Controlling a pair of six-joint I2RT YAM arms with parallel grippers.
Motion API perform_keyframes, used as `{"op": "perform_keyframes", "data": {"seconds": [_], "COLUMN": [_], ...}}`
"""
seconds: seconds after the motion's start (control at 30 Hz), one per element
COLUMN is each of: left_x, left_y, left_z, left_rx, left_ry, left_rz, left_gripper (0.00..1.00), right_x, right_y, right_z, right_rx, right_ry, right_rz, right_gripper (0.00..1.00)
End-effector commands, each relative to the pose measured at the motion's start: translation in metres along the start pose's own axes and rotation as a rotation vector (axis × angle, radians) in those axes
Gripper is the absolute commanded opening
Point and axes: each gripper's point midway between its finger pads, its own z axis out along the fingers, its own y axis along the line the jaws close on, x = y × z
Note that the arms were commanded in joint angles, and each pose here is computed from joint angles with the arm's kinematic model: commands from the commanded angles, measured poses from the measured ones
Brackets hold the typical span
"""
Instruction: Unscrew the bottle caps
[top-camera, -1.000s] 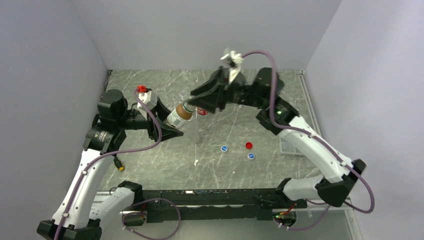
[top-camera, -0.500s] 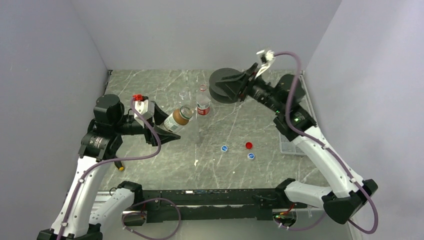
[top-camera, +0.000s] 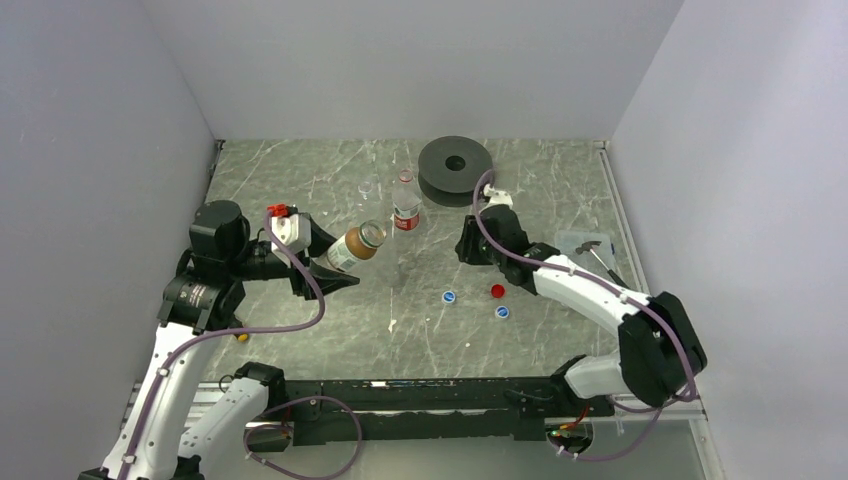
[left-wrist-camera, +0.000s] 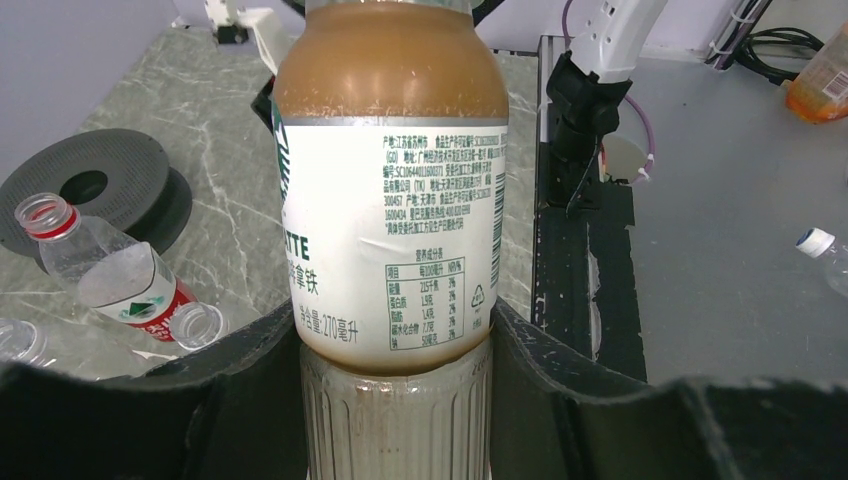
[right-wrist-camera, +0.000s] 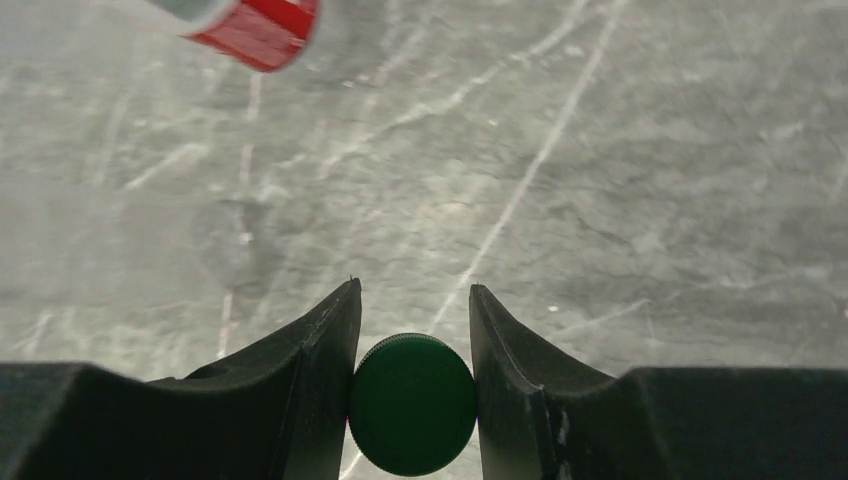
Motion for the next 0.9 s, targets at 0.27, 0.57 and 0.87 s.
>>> {"op": "perform_keyframes", "data": {"seconds": [0.27, 0.57, 0.87], "left_x": [-0.007, -0.001, 0.004], "left_y": [-0.002, 0.004, 0.016], "left_z": [-0.002, 0.0, 0.004], "left_rx": [0.001, -0.016, -0.049], "left_ry": [-0.009, 0.007, 0.0], "left_rz": [0.038, 0.009, -0.046], "left_gripper": [0.03, 0.03, 0.01], "right_x": [0.055, 0.043, -0.063], "right_y": [-0.028, -0.021, 0.047], "right_z": [0.037, 0.03, -0.054], "right_rx": [0.176, 0.211, -0.01], "right_ry": [-0.006, -0.046, -0.296], "right_rz": [0.089, 0.057, 0.016], "right_gripper": [0.2, 0.58, 1.0]}}
